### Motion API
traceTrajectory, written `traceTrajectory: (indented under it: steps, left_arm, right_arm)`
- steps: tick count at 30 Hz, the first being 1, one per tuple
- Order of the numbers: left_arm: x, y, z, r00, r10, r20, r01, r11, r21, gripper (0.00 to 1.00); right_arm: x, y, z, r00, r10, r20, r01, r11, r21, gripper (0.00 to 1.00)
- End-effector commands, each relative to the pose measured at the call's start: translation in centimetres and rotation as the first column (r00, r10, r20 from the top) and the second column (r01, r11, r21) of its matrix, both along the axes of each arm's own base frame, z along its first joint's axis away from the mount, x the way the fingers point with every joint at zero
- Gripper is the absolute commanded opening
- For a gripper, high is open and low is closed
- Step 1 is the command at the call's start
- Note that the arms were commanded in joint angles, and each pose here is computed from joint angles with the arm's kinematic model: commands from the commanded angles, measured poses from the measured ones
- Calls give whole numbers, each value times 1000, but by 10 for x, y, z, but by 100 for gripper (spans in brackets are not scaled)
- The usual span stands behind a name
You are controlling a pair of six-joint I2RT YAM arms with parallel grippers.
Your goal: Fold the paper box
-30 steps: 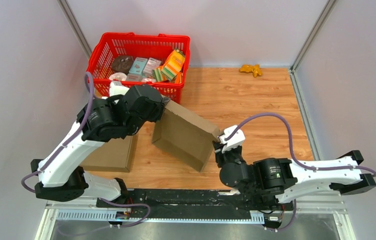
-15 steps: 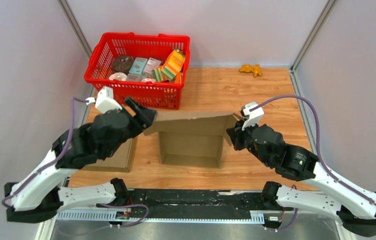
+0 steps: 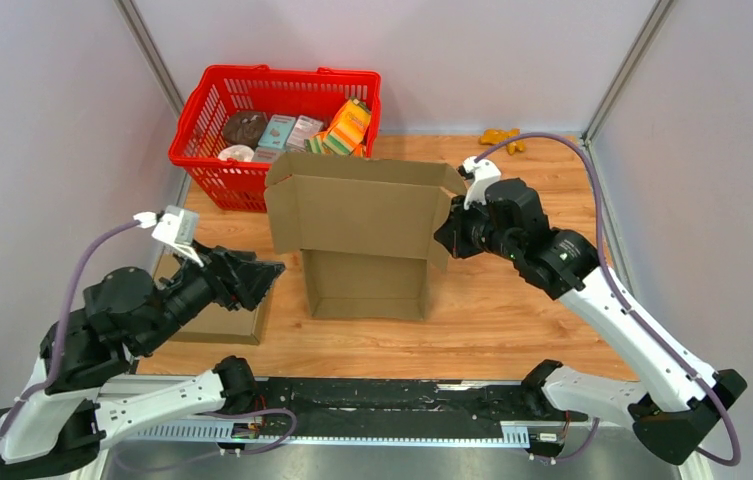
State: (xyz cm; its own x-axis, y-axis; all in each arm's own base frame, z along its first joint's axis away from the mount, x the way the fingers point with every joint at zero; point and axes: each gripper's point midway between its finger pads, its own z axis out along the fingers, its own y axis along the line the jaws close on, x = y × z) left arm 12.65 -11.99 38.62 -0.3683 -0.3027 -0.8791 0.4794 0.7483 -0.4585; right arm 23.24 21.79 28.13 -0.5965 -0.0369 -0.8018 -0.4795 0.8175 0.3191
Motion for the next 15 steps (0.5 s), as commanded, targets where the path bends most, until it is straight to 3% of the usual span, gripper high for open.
traceTrajectory:
  steps: [1, 6, 9, 10, 11, 15]
  left_arm:
    - [15, 5, -35, 998, 62, -20, -56, 971, 231, 79]
    - [54, 7, -41, 976, 201, 88, -219, 919, 328, 79]
    - [78, -2, -43, 974, 221, 57, -228, 925, 305, 83]
    - [83, -14, -51, 984, 180, 14, -175, 935, 308, 83]
    - [99, -3, -50, 970, 241, -2, -230, 928, 292, 83]
    - [129, -6, -58, 970, 236, -56, -211, 936, 281, 84]
  right_arm:
    - [1, -11, -30, 994, -17, -108, 6, 994, -106, 0]
    - [28, -12, -36, 995, -16, -96, 2, 990, -141, 0]
    - [42, -11, -41, 996, -13, -84, -1, 986, -165, 0]
    - [46, -13, -42, 996, -24, -82, 9, 984, -176, 0]
    - [48, -15, -42, 996, -28, -80, 13, 984, -180, 0]
    - [56, -21, -44, 996, -34, -79, 20, 984, -178, 0]
